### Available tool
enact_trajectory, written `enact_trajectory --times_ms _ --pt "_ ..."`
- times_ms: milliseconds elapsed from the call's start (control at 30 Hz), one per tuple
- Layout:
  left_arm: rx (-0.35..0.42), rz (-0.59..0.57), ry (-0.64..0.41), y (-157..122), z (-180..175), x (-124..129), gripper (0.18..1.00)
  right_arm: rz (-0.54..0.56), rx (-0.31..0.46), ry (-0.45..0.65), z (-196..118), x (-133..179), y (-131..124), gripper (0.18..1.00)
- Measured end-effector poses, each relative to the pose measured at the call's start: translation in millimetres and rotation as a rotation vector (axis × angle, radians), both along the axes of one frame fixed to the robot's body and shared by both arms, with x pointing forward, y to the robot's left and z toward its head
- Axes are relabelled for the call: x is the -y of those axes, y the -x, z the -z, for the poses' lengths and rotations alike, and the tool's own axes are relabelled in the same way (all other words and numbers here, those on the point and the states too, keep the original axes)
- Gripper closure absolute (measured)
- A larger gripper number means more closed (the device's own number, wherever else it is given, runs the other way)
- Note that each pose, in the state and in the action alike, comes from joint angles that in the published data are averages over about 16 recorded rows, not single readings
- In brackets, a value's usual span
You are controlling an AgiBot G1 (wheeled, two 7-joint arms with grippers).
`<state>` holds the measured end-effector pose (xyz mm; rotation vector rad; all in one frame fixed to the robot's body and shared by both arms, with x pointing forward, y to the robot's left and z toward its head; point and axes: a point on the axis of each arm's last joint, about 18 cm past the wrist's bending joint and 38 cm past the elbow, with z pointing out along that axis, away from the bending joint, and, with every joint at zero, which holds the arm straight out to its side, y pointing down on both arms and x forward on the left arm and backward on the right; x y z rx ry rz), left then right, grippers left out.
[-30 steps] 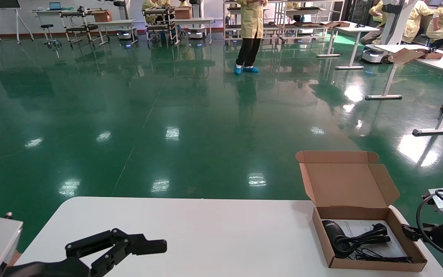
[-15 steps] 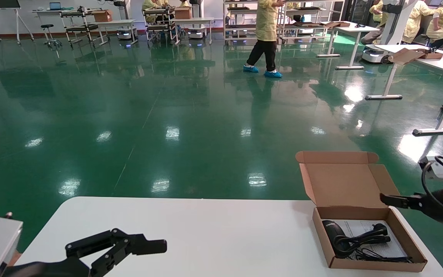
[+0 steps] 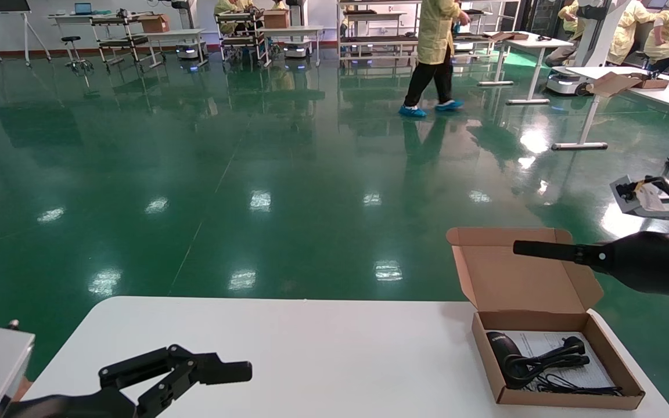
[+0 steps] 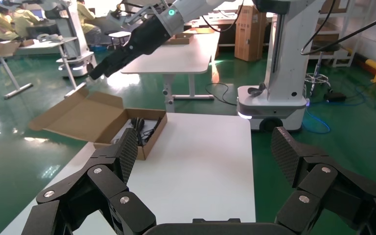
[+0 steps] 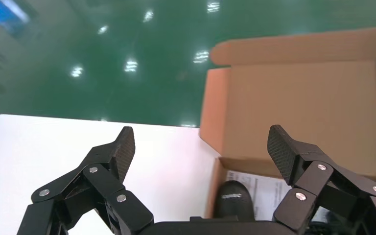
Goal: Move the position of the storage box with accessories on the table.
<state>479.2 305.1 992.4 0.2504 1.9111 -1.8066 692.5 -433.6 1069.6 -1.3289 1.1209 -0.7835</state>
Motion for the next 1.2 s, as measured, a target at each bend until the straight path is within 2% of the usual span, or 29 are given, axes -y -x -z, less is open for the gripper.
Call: enact_trajectory --times_ms 433,800,1200 --pt "0.000 0.000 0.000 0 0 0 0.184 -0.084 0.012 0.013 14 -16 1 0.178" --pt "0.000 0.000 0.000 0 0 0 0.184 -0.298 0.078 0.041 34 -54 18 0.178" --pt "0.000 0.000 0.000 0 0 0 0.184 -0.517 0.190 0.091 49 -86 55 0.178"
